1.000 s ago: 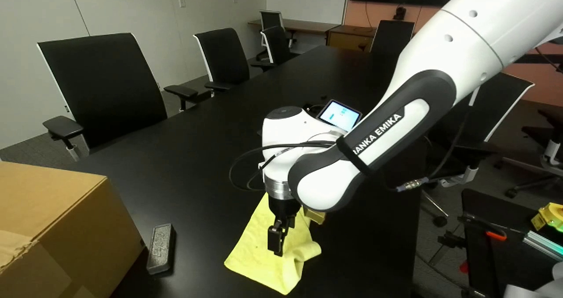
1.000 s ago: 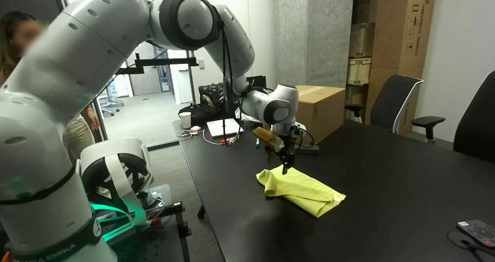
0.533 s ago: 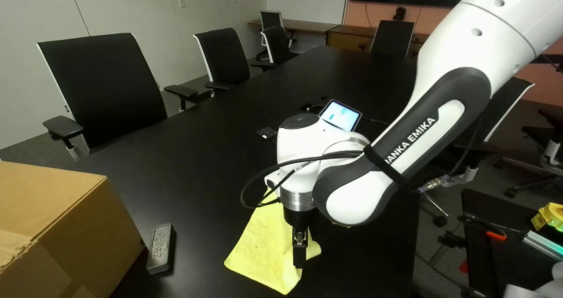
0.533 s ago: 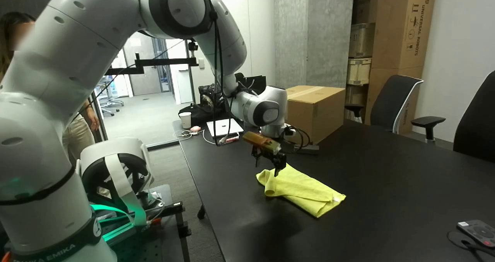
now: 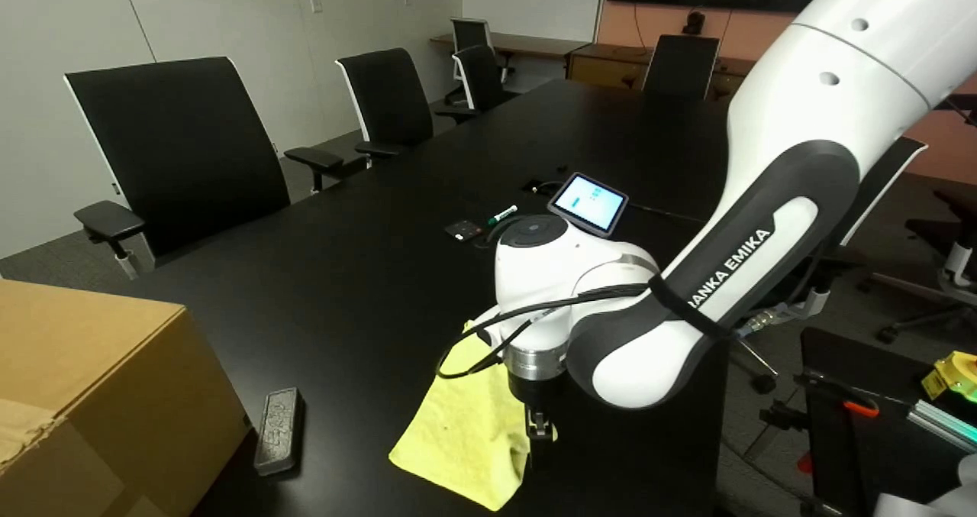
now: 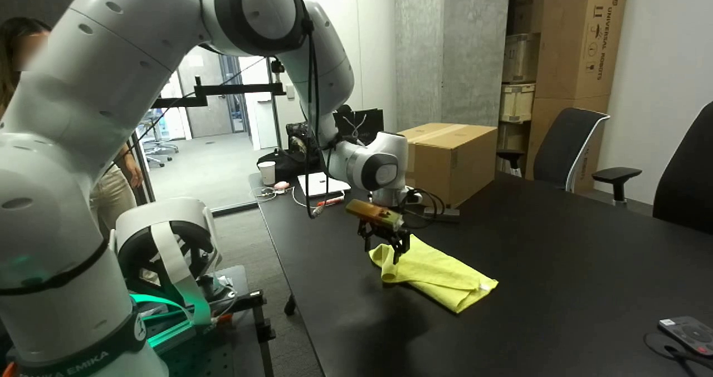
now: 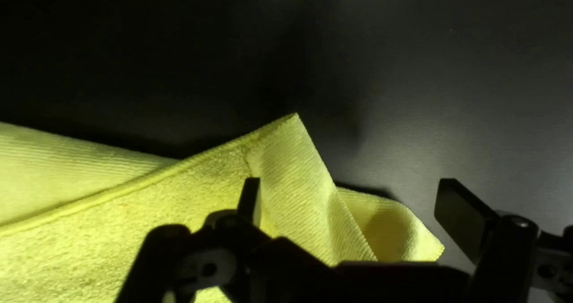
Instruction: Fold the towel on the table
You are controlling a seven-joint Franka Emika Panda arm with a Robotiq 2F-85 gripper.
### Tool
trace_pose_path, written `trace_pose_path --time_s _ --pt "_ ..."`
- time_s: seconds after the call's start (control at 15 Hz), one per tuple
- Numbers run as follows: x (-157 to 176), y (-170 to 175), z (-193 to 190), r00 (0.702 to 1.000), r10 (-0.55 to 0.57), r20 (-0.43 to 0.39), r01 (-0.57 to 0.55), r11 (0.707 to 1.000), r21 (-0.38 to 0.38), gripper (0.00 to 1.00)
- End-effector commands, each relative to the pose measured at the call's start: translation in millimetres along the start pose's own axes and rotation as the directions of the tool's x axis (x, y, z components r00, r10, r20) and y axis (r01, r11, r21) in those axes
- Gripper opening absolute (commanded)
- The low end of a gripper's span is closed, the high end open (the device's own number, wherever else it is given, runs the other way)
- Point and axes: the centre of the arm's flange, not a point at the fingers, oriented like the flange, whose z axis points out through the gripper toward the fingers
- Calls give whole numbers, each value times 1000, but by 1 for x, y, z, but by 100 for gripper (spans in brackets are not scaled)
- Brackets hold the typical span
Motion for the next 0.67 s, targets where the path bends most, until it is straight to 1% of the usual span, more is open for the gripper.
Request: trace_pose_path --time_s 0.0,0.2,0.4,0.6 --pt "-5 7 -2 1000 -4 -28 3 999 -33 100" --pt "-2 10 -3 999 -7 -44 5 998 -55 100" --pt "5 1 -10 999 7 -40 -9 998 -64 100" --pt "11 -3 -8 999 11 -36 -13 997 -79 100"
